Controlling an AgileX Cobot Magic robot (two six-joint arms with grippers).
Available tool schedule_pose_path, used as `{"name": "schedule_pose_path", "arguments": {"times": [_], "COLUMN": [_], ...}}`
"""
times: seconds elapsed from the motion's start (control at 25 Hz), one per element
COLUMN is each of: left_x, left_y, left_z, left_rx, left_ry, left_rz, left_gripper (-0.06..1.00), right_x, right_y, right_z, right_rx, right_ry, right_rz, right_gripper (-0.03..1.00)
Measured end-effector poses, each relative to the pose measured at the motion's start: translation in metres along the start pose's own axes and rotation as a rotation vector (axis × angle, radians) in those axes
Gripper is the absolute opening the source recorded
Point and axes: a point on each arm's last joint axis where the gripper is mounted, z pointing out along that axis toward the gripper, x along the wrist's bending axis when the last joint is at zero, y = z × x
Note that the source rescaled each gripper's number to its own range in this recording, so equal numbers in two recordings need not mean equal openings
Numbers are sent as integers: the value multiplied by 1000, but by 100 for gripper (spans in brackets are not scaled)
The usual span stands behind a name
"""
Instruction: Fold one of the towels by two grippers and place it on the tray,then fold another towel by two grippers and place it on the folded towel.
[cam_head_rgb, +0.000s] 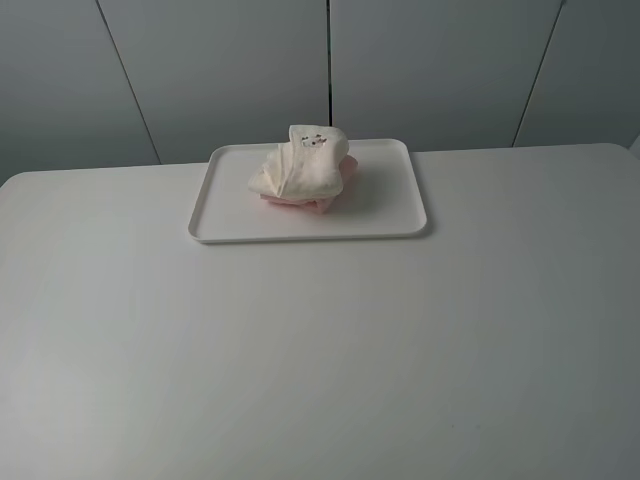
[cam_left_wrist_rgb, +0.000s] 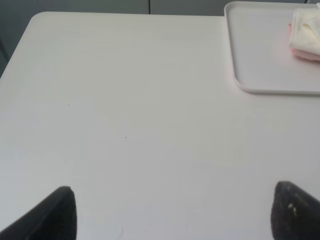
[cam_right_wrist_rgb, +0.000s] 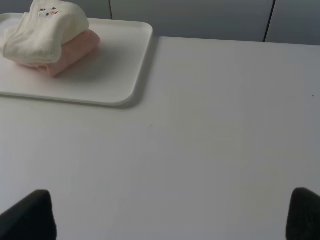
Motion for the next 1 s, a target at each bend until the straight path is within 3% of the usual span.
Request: {"name": "schedule_pose_path", "arguments": {"times": [1.0], "left_x": [0], "left_y": [0], "left_z": [0], "left_rx": [0], "left_ry": [0], "left_rz": [0], "left_gripper": [100], "right_x": [0], "right_y": [0], "right_z": [0], "right_rx": [0], "right_ry": [0], "right_rz": [2], "right_gripper": [99]}}
